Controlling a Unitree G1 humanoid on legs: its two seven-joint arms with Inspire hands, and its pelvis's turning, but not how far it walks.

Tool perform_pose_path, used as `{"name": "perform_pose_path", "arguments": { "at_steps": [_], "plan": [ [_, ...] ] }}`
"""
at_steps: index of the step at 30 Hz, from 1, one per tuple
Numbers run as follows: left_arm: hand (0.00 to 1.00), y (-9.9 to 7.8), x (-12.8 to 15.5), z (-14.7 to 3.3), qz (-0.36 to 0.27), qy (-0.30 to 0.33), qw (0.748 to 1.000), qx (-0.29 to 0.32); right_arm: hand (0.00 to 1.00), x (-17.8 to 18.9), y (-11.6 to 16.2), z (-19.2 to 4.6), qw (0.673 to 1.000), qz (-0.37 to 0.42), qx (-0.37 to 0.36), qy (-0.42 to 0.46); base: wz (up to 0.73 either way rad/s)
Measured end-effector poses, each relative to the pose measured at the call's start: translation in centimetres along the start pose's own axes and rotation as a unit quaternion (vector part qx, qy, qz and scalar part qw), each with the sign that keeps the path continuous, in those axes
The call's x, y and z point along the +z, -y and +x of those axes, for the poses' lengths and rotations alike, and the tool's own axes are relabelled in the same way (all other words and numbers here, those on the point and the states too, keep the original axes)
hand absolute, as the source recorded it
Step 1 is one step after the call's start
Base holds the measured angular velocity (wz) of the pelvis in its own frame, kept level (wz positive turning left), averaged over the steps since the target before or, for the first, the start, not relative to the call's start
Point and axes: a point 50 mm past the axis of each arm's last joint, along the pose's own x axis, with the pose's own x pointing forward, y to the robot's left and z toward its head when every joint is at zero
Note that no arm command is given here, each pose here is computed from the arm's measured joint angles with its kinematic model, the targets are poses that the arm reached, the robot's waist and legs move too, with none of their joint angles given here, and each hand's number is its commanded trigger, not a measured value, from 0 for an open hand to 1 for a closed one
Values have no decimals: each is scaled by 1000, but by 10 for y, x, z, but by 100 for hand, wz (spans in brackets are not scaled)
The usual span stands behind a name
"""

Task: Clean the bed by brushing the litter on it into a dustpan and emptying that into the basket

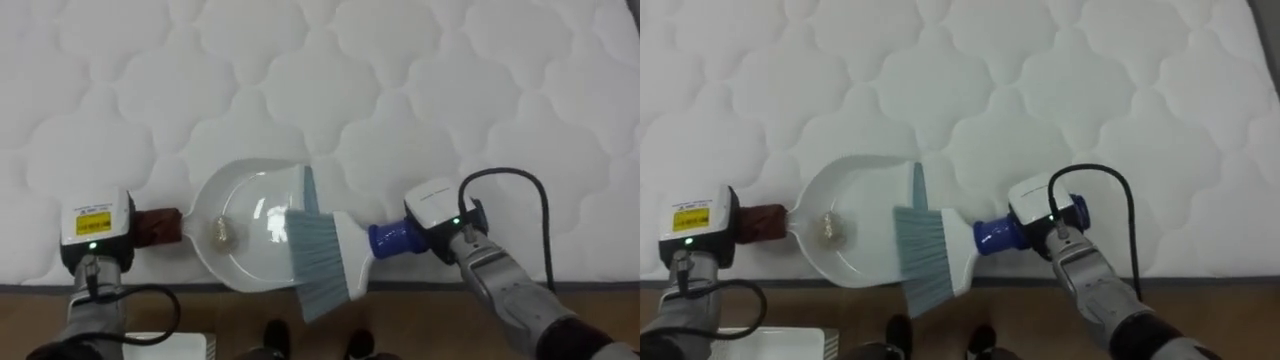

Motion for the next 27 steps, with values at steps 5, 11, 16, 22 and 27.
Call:
{"name": "perform_pose_path", "arguments": {
  "at_steps": [5, 11, 16, 22, 27],
  "plan": [
    [100, 0, -1, -1, 10, 6, 1000, 7, 100, -15, -1, -2, 999, -26, -21, -16, 0],
    [100, 3, -3, -6, 17, 12, 1000, 11, 100, -22, -5, -8, 998, -41, -47, -28, -1],
    [100, -3, 1, -8, -1, 17, 999, 44, 0, -31, -8, -13, 996, -7, -70, -57, -1],
    [100, 9, -5, -31, -29, -10, 999, 40, 0, -46, -30, -35, 979, 125, -65, -146, -2],
    [100, 22, -6, -54, -63, -55, 996, 18, 0, -44, -49, -55, 929, 286, -54, -230, 2]
  ]
}}
